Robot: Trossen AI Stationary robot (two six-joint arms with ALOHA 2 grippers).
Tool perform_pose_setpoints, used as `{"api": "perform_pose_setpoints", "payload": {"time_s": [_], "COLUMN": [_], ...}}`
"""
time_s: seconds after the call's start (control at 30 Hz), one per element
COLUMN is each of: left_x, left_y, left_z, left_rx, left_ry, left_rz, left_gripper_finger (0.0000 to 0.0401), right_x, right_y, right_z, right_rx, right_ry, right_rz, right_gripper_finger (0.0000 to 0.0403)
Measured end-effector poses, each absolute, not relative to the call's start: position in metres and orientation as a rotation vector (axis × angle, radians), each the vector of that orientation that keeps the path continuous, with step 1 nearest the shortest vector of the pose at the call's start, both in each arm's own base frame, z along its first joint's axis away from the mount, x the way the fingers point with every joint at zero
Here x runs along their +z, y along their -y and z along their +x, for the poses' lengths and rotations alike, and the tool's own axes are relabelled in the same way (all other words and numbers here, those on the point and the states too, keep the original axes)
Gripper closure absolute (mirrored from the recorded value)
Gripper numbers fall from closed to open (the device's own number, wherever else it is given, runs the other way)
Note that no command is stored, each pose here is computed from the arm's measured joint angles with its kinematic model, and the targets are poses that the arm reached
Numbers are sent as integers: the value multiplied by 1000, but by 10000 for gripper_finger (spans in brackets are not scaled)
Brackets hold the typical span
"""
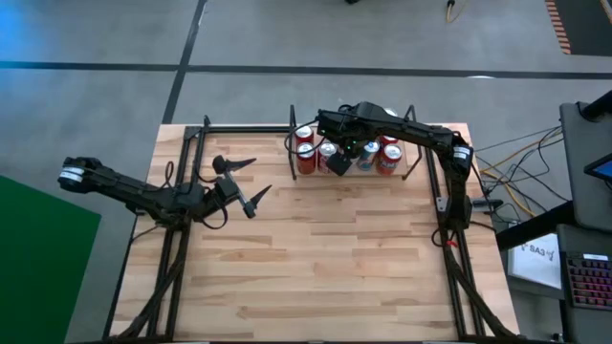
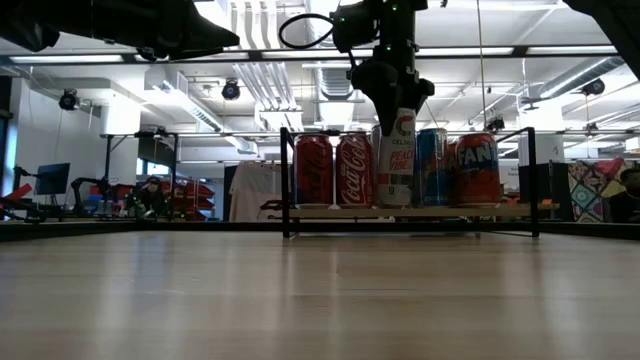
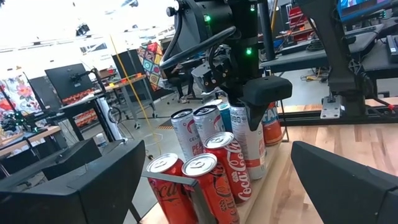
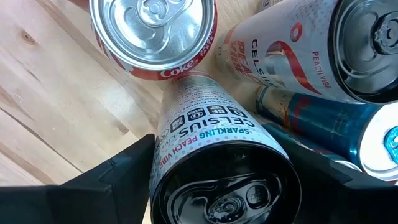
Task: Place canned beverage on shelf
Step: Put the white and pink soda can on the shelf
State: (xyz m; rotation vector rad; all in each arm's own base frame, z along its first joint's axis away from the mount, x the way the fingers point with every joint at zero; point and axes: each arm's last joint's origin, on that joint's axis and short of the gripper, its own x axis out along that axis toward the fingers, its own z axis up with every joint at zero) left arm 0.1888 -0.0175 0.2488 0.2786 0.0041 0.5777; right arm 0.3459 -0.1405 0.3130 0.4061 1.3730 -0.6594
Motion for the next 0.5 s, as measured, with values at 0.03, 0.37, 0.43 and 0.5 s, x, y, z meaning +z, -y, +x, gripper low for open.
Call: {"api": "perform_pose_setpoints", "payload": {"time_s": [0.03, 0.37, 0.43, 0.5], "left_x": [249, 249, 249, 249], "left_y": [17, 18, 17, 18], "left_z": [189, 189, 189, 189], "left_rx": [577, 577, 577, 577], "left_ry": [-4, -3, -3, -4], "left_rz": [277, 272, 272, 272], "left_gripper_finger": [12, 12, 12, 12], "right_x": [313, 313, 313, 313], "right_y": [141, 141, 141, 141], "right_z": [346, 346, 346, 346], "right_rx": [-660, -661, -661, -661], "right_ry": [-1373, -1370, -1370, -1374], "right_rz": [406, 407, 407, 407], "right_gripper_finger": [124, 124, 124, 124]}}
